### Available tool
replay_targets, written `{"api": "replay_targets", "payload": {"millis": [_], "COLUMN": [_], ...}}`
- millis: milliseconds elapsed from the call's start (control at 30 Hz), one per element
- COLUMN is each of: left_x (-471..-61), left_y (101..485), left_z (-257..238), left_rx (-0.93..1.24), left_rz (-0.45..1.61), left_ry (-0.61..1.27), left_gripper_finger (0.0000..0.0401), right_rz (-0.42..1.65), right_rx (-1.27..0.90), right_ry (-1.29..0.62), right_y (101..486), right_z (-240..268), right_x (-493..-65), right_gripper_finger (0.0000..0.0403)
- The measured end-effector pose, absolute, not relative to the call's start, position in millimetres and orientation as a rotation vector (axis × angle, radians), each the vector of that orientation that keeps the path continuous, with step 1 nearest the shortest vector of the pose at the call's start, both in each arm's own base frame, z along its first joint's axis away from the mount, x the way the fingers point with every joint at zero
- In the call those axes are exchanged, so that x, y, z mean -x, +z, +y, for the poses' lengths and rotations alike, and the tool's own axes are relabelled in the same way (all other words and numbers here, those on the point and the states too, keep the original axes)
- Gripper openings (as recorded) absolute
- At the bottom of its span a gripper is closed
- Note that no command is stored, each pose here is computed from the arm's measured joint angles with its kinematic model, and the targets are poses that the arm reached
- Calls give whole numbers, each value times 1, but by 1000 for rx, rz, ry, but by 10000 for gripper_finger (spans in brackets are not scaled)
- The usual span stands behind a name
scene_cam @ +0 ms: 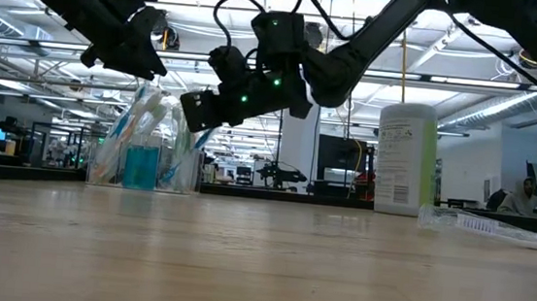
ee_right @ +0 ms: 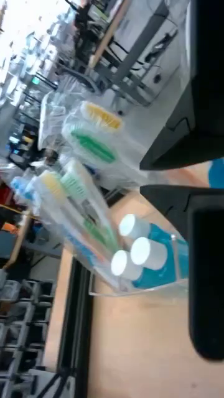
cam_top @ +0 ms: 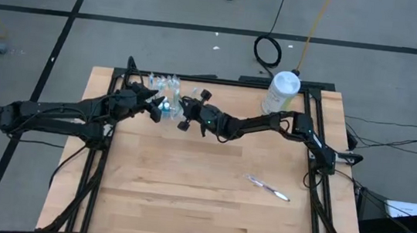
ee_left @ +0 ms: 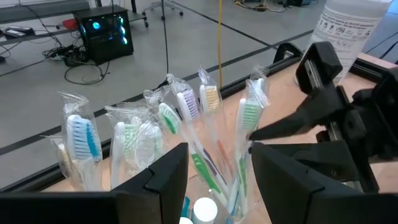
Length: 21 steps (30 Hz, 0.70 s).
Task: Pick & Place toothbrushing station
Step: Put the green toothbrush into the transparent organizer, then put the purple toothbrush into the transparent organizer
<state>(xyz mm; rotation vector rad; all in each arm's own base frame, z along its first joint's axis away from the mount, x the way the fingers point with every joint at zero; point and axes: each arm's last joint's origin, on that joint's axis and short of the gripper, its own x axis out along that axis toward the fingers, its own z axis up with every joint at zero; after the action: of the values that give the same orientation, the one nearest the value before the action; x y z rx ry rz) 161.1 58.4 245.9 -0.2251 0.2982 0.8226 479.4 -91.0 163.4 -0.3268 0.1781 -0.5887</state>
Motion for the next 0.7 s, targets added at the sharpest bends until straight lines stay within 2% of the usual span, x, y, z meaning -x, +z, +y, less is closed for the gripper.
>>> {"api": "replay_targets", "payload": {"millis": [233, 367, 500, 700], "left_x": [-161, -161, -161, -161], "left_y": [246, 245, 245, 245], "left_z": [58, 58, 58, 58], "left_rx": [225, 223, 216, 217], "left_rz": [300, 305, 310, 316], "left_ry": [822, 822, 821, 822], "left_gripper_finger": [184, 184, 184, 184], "right_rz": [287, 487, 708, 1096], "right_rx": [281, 245, 142, -29], "right_ry": [-576, -527, -498, -385], "right_y": [179, 190, 205, 225], "right_z": [-89, -74, -50, -4], "right_x": [-472, -458, -433, -378], "right_gripper_finger": [115, 147, 161, 159]}}
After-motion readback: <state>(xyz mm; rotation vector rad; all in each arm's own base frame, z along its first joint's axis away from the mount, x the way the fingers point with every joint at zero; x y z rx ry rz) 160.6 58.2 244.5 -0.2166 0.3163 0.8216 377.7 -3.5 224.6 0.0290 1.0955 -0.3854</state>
